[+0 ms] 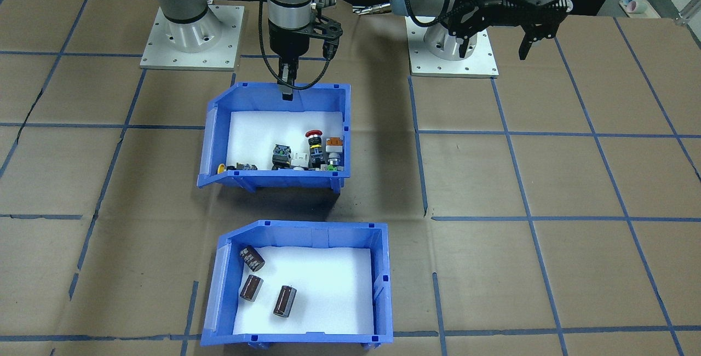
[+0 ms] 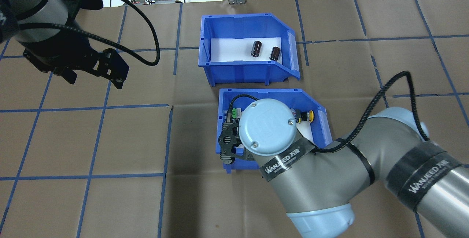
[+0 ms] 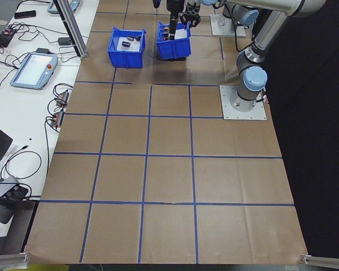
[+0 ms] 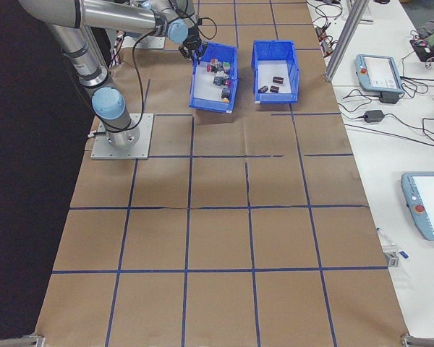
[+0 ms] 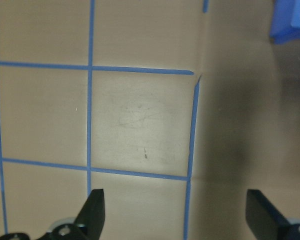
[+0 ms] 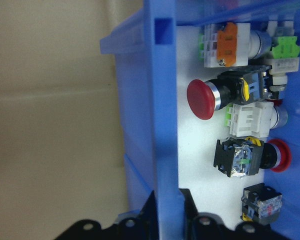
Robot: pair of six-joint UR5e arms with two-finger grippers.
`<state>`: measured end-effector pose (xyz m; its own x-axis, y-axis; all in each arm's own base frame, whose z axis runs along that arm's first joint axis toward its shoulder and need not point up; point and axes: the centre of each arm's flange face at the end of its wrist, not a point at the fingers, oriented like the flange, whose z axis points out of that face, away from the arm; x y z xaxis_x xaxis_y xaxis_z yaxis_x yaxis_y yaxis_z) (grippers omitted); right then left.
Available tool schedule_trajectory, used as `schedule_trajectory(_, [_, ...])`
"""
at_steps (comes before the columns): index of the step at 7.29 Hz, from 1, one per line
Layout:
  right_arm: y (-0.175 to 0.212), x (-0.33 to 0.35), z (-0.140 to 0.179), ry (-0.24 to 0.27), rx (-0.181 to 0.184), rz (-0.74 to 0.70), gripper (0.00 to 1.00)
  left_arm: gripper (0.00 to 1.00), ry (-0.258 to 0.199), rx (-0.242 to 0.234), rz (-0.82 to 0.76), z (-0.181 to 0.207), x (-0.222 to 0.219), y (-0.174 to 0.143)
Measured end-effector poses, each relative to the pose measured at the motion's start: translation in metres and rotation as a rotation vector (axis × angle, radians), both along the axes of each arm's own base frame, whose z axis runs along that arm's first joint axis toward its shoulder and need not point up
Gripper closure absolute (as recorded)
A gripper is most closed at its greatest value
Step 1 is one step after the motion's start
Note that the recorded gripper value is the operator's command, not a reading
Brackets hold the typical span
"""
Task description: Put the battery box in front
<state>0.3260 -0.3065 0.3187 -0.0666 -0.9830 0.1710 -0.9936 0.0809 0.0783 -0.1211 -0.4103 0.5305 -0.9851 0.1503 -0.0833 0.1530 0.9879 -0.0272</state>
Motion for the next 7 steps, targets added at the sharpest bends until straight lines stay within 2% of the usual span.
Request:
schedule_trajectory(2, [0.005,0.014,-0.010,0.015,-0.022,-0.009,0.97,0.01,0.049,-0.001,-0.064,-0.008,-0.001,0.027])
schedule_trajectory(3, [0.005,0.016,-0.014,0.016,-0.020,-0.027,0.43,0.01,0.060,-0.009,-0.066,-0.008,-0.002,0.034])
schedule_trajectory(4, [0.005,0.017,-0.018,0.017,-0.014,-0.035,0.00,0.01,0.066,-0.013,-0.061,-0.007,-0.003,0.037])
schedule_trajectory(7, [0.010,0.015,-0.009,-0.002,-0.010,-0.043,0.00,0.01,0.073,0.003,-0.029,-0.017,-0.003,0.027])
